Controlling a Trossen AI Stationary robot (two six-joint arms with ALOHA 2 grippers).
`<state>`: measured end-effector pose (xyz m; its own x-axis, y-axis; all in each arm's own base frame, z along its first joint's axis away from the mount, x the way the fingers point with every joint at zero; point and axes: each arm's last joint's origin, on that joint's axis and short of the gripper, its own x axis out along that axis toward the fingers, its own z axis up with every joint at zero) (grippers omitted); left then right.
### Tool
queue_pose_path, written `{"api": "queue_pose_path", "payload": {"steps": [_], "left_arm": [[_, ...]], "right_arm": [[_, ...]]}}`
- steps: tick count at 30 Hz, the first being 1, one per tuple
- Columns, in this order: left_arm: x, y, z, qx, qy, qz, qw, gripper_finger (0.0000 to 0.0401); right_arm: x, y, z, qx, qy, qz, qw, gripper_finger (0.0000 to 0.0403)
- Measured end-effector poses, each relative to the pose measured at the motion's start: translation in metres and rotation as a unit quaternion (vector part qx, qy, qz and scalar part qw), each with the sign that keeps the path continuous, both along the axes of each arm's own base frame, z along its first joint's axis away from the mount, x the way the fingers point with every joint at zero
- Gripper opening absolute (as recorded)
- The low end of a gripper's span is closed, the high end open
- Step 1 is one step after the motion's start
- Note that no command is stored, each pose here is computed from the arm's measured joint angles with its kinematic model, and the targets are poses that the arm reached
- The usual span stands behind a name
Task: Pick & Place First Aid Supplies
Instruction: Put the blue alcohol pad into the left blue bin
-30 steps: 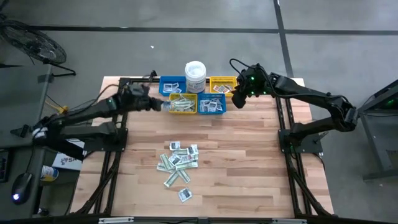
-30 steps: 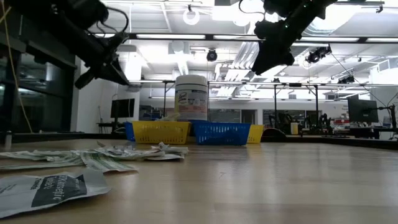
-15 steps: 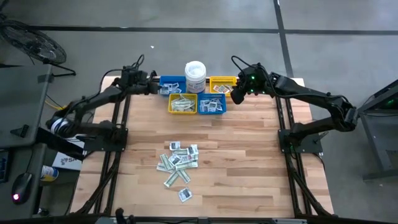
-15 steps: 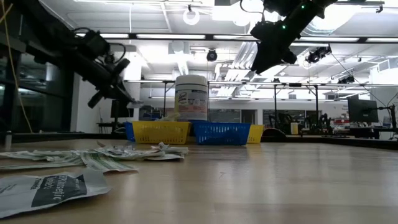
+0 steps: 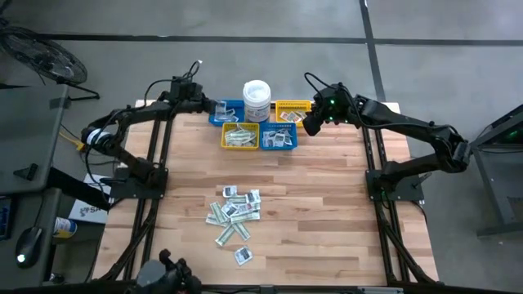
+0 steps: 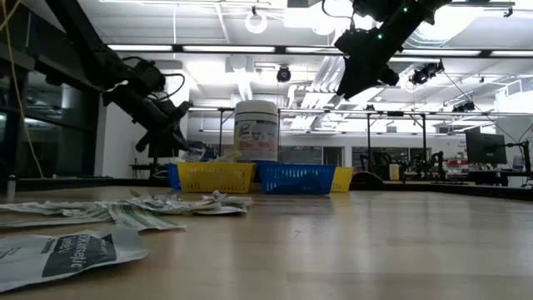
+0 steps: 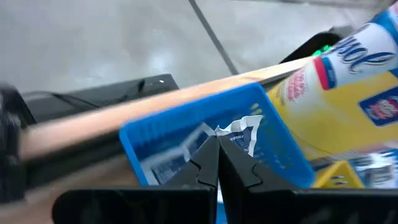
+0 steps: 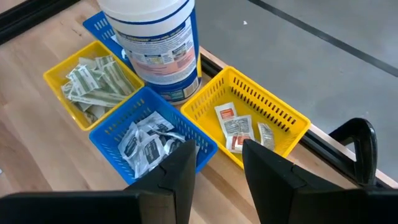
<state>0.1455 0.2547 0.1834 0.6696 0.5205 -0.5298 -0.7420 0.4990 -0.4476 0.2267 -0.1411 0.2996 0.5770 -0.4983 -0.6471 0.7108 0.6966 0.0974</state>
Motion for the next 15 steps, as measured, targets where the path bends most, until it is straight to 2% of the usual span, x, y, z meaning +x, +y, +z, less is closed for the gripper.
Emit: {"api": "queue_pose_path", "payload": {"steps": [4,7,10,15], "left_arm": [[0.006,0.011,0.003,0.027,0.040,-0.027,0.998,0.0000],[0.011,0.013,0.002,0.023,0.054,-0.037,0.998,0.0000],[0.018,0.010,0.003,0.022,0.059,-0.049,0.997,0.0000],[0.036,-0.001,0.002,0.050,0.099,-0.052,0.993,0.0000]], "right_arm": [[0.000,0.000,0.000,0.000,0.000,0.000,1.000,0.0126],[0.000,0.000,0.000,-0.001,0.001,-0.001,1.000,0.0126],[0.000,0.000,0.000,-0.002,0.001,-0.001,1.000,0.0126],[0.000,0.000,0.000,-0.010,0.009,0.001,1.000,0.0126]]}}
